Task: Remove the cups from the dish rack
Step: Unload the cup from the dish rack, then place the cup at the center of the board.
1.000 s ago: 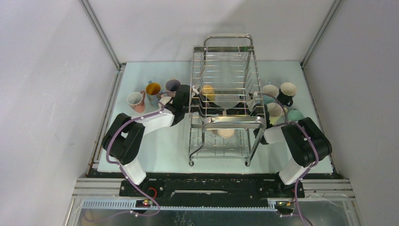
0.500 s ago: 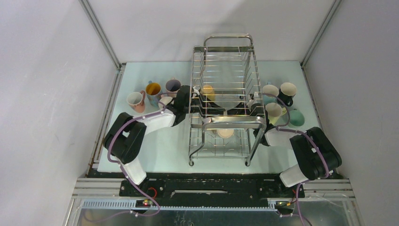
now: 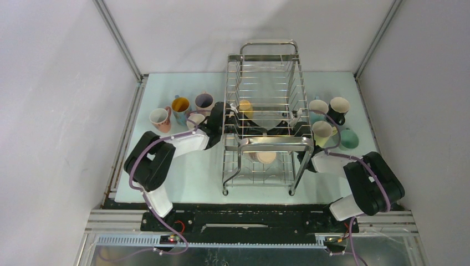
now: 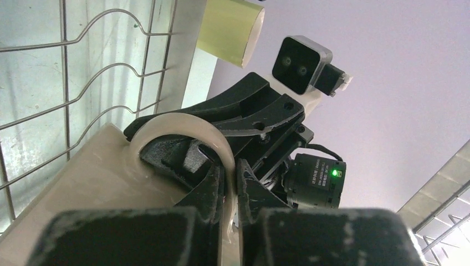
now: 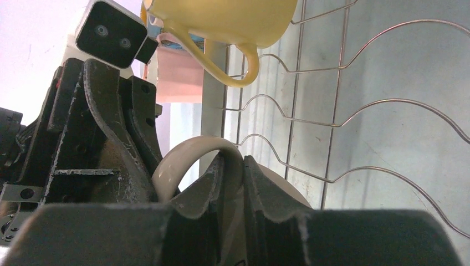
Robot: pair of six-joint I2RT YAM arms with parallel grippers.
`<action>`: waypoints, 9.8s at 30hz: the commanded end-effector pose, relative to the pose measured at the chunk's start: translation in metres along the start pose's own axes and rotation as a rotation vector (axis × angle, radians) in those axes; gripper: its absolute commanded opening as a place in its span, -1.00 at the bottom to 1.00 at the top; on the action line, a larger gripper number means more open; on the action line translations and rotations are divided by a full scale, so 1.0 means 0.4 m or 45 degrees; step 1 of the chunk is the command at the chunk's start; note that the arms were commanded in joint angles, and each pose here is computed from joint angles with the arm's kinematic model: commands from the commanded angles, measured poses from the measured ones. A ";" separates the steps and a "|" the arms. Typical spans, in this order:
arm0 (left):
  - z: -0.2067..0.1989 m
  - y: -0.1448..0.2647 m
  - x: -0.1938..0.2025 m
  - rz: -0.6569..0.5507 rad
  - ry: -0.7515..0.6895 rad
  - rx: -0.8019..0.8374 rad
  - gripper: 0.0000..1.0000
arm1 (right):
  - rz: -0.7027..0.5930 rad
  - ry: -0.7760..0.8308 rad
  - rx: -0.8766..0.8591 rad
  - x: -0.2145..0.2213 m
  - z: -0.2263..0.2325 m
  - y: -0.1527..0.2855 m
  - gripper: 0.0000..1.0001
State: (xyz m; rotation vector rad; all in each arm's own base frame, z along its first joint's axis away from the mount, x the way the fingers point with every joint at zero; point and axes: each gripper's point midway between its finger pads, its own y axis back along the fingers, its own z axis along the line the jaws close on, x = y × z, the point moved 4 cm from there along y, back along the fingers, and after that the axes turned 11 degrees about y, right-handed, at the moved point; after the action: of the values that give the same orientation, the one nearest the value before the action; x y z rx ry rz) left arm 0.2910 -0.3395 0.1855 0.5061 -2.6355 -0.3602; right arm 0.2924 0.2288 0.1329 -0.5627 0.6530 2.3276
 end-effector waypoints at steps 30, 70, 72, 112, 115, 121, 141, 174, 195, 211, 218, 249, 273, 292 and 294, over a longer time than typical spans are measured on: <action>-0.122 0.085 0.098 0.160 -0.407 0.357 -1.00 | -0.022 0.092 -0.061 -0.052 0.069 0.076 -0.45; -0.116 0.147 0.190 0.563 -0.794 0.566 -1.00 | 0.066 0.457 -0.639 -0.174 0.019 0.182 0.32; -0.121 0.147 0.191 0.576 -0.791 0.576 -1.00 | 0.084 0.460 -0.695 -0.170 0.026 0.183 0.34; -0.223 0.182 0.212 0.714 -0.878 0.745 -0.99 | 0.375 0.489 -1.061 -0.057 0.141 0.226 0.26; -0.226 0.180 0.206 0.710 -0.880 0.744 -0.99 | 0.378 0.490 -1.064 -0.057 0.145 0.231 0.15; -0.222 0.169 0.196 0.704 -0.868 0.740 -1.00 | 0.375 0.487 -1.064 -0.061 0.148 0.232 -0.19; -0.196 0.133 0.122 0.585 -0.710 0.710 -0.27 | 0.339 0.432 -1.046 -0.085 0.157 0.214 -1.00; -0.115 0.136 -0.025 0.141 -0.538 0.443 0.21 | 0.216 0.208 -0.948 -0.162 0.173 0.187 -1.00; -0.113 0.183 -0.032 -0.009 -0.502 0.377 0.32 | 0.094 0.187 -0.706 -0.222 0.167 0.231 -1.00; -0.078 0.243 -0.015 -0.156 -0.561 0.226 0.56 | -0.002 0.173 -0.518 -0.263 0.150 0.305 -1.00; -0.039 0.290 -0.022 -0.272 -0.575 0.099 0.83 | -0.040 0.182 -0.374 -0.274 0.151 0.332 -1.00; 0.043 0.439 -0.003 -0.439 -0.857 -0.146 1.00 | -0.081 0.158 0.556 -0.263 0.106 0.586 -1.00; 0.052 0.456 0.001 -0.441 -0.947 -0.193 1.00 | -0.274 0.079 1.424 -0.276 -0.157 0.693 -1.00; 0.073 0.449 -0.005 -0.420 -0.938 -0.220 1.00 | -0.159 -0.050 1.657 -0.287 -0.302 0.710 -1.00; 0.075 0.448 -0.005 -0.416 -0.939 -0.223 1.00 | -0.171 -0.079 1.677 -0.290 -0.313 0.729 -1.00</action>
State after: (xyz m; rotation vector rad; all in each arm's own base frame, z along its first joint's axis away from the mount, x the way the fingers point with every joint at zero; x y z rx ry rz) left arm 0.2266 -0.1747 0.2197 0.8777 -3.1278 -1.0250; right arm 0.1952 -0.0715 0.1726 0.1350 1.8013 1.4166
